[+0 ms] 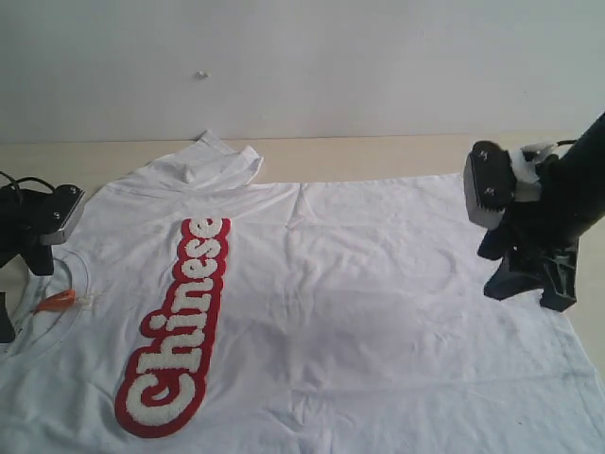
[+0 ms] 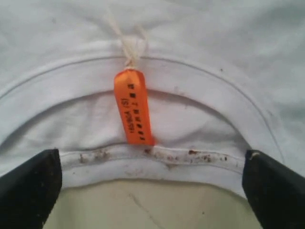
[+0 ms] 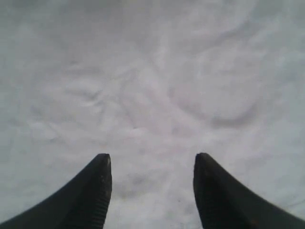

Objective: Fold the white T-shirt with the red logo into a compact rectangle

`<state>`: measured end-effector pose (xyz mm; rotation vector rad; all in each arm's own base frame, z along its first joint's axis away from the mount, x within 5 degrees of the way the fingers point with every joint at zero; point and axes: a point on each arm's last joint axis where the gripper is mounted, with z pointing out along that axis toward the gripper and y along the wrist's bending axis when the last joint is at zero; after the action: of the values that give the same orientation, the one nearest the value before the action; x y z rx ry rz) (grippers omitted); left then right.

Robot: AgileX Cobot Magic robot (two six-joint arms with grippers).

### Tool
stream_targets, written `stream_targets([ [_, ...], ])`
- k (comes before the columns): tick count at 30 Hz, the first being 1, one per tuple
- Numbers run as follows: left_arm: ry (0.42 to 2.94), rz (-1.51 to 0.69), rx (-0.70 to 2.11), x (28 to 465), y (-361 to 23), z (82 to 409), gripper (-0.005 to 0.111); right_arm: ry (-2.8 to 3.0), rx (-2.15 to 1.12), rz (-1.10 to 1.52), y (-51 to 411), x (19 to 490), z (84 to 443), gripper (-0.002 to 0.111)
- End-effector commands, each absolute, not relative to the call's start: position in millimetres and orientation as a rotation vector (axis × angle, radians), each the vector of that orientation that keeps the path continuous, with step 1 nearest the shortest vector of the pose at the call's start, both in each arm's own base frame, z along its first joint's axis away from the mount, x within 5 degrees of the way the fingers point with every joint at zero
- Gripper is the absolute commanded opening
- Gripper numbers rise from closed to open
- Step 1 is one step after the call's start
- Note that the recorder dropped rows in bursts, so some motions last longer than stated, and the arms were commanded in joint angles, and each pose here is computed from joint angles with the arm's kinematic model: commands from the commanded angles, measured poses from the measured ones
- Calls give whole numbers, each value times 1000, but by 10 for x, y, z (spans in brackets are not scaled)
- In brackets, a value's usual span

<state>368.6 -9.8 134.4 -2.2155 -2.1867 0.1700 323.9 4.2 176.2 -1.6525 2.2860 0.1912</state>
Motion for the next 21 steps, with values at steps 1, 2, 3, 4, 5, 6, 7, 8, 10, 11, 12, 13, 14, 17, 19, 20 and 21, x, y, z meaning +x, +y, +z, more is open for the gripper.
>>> stream_targets([
  [1,-2186,162,-2223,3710,-86,1339,99,2419,-1864,10,56,3292,1570,52],
  [2,-2186,162,-2223,3710,-86,1339,99,2437,-1877,-2,52,3296,1572,52],
  [3,-2188,165,-2222,3709,-88,1339,99,2432,-1886,3,53,3293,1571,52],
  [4,-2188,167,-2224,3709,-89,1340,99,2427,-1890,1,53,3296,1574,52],
  [5,-2186,167,-2226,3709,-89,1340,99,2426,-1890,-1,53,3295,1579,52],
  [6,-2188,162,-2228,3713,-89,1339,99,2426,-1890,-1,53,3295,1579,52],
  [7,-2192,153,-2232,3720,-89,1339,99,2426,-1890,-1,53,3295,1579,52],
  [8,-2195,155,-2232,3722,-90,1332,99,2425,-1889,-3,53,3297,1579,52],
  [10,-2196,163,-2228,3725,-93,1307,99,2425,-1889,-3,53,3297,1579,52],
  [11,-2196,164,-2228,3725,-93,1305,99,2426,-1889,-1,53,3295,1579,52],
  [12,-2199,159,-2230,3731,-93,1297,99,2426,-1889,-1,53,3295,1579,52],
  [13,-2209,147,-2230,3741,-93,1296,99,2426,-1889,-1,53,3295,1579,52],
  [14,-2219,140,-2230,3748,-94,1296,99,2427,-1890,1,54,3294,1579,52],
  [17,-2222,150,-2226,3744,-98,1297,99,2428,-1891,3,54,3292,1579,52],
  [19,-2185,211,-2217,3702,-105,1253,99,2428,-1891,3,54,3292,1579,52],
  [20,-2142,252,-2222,3672,-106,1223,99,2422,-1892,10,59,3292,1579,52],
  [21,-2129,272,-2216,3661,-106,1202,99,2420,-1887,20,67,3292,1580,52],
])
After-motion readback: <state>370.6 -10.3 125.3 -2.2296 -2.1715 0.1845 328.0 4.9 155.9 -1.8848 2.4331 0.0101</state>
